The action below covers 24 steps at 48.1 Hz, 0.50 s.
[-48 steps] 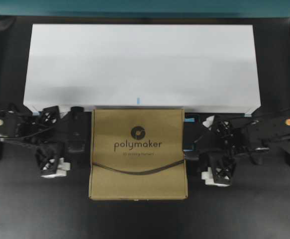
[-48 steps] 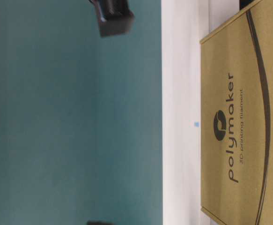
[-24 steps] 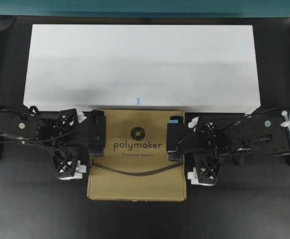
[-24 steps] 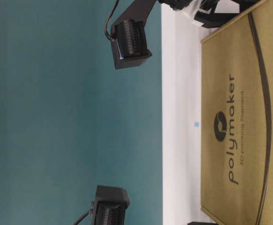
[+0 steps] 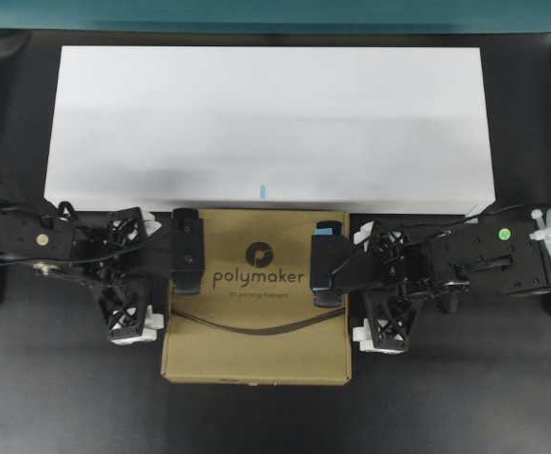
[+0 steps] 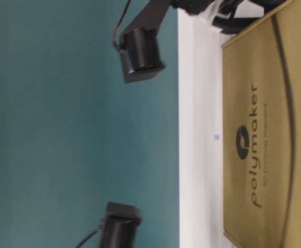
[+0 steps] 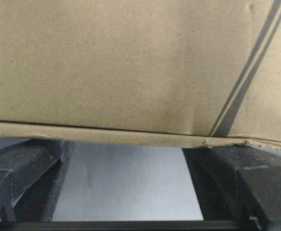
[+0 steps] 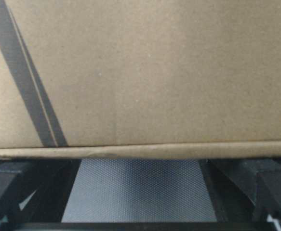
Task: Place the cardboard box on the stand after clamping it between your arms.
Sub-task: 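Press both grippers against the box sides to clamp it, then lift the clamped box and carry it back over the white stand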
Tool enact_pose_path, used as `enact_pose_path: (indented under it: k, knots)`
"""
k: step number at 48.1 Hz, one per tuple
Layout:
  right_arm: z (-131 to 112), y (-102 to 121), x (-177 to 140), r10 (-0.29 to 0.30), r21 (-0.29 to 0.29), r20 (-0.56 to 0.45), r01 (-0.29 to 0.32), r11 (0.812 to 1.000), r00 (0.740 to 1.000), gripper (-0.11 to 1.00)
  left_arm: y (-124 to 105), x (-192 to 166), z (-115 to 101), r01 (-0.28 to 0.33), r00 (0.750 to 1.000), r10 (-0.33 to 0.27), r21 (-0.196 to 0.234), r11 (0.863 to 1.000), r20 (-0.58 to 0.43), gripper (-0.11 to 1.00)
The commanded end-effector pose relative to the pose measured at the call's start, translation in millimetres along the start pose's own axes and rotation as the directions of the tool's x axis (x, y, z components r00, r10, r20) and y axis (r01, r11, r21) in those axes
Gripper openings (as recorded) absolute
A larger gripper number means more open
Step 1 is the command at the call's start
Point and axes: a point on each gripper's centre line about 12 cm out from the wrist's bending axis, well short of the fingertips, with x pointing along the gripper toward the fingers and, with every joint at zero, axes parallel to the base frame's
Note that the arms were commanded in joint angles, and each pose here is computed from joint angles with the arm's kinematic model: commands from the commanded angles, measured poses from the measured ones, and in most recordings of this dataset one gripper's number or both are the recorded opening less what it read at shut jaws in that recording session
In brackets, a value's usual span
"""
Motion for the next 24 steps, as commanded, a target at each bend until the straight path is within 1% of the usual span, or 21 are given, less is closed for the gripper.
enact_pose_path:
  k: [1,6,8,13,15,19,24]
  knots:
    - [28.0,4.1,-20.7,0.014,0.015,0.080,-0.015,1.000,0.997,0.83,-3.7,-24.4,32.8,0.016,0.995,-0.012,-0.033,0.999,0.094,0.83]
    - [39.6,5.0,-43.8,0.014,0.018,0.077,-0.015,1.000,0.997,0.83,-3.3,-50.4,48.8,0.010,0.995,-0.005,-0.040,0.999,0.103,0.83]
    - [44.6,5.3,-57.9,0.012,0.019,0.069,-0.014,1.000,0.998,0.83,-1.7,-60.8,54.8,0.003,0.995,0.001,-0.047,0.999,0.098,0.83]
    - [52.8,6.7,-83.2,0.008,0.008,0.042,-0.009,1.000,0.999,0.83,1.4,-89.3,71.5,-0.013,0.996,0.017,-0.054,0.998,0.084,0.83]
    - [55.8,6.7,-91.8,0.007,0.002,0.036,-0.007,1.000,0.999,0.83,3.5,-100.1,76.9,-0.020,0.997,0.025,-0.064,0.998,0.076,0.83]
    - [60.1,8.0,-103.6,0.005,-0.020,0.016,-0.005,1.000,1.000,0.83,6.7,-109.9,81.5,-0.029,0.997,0.034,-0.074,0.997,0.064,0.83]
    - [66.2,7.3,-108.7,0.003,-0.036,0.014,-0.002,0.999,1.000,0.83,9.4,-112.8,84.5,-0.034,0.997,0.039,-0.081,0.996,0.069,0.83]
